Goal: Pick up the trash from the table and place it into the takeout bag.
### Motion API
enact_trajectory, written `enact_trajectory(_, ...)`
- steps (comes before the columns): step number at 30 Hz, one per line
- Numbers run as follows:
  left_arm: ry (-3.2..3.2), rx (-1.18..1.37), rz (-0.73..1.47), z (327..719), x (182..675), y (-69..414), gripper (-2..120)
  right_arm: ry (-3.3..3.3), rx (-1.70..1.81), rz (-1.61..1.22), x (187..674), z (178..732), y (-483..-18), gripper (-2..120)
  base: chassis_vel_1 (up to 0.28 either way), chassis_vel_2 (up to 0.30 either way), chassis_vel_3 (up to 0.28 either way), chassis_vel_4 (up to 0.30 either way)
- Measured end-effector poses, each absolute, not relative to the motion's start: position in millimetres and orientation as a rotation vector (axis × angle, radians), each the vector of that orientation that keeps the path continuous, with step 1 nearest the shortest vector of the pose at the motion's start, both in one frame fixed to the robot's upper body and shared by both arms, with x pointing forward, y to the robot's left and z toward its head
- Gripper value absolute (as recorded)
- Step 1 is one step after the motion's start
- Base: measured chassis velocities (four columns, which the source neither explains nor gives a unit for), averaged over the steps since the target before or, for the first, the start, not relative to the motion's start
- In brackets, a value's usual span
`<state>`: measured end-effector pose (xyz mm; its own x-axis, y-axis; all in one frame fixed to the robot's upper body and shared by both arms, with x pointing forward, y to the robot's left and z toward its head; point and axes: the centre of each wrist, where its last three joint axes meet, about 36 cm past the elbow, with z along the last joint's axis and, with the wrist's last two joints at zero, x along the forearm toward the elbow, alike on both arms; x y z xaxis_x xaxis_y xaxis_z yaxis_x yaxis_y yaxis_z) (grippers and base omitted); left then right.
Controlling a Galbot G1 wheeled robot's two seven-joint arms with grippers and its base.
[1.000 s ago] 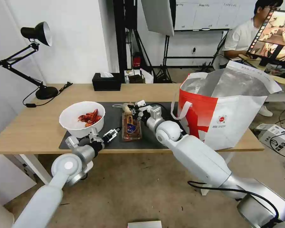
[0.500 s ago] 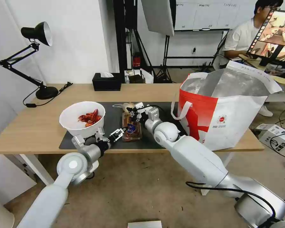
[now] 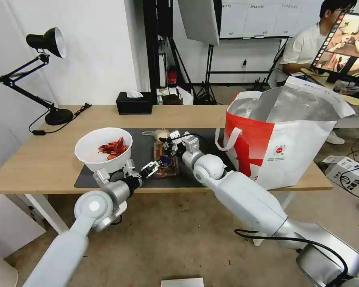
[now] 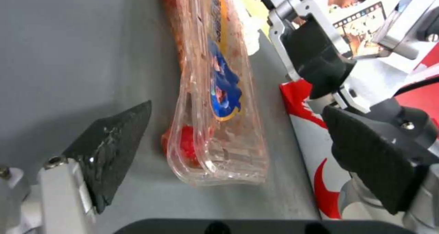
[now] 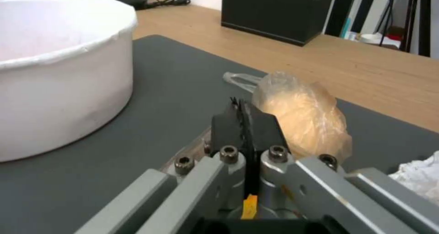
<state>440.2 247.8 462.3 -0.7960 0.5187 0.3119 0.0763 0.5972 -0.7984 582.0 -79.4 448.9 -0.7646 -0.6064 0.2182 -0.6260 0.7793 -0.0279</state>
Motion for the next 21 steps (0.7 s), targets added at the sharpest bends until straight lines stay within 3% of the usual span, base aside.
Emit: enact_trajectory(21,-2.276,-0.472,1.108,461,446,243,100,-2.719,0.904,0.172,585,433,-81,0,0.0,0.0,0.0,0.0)
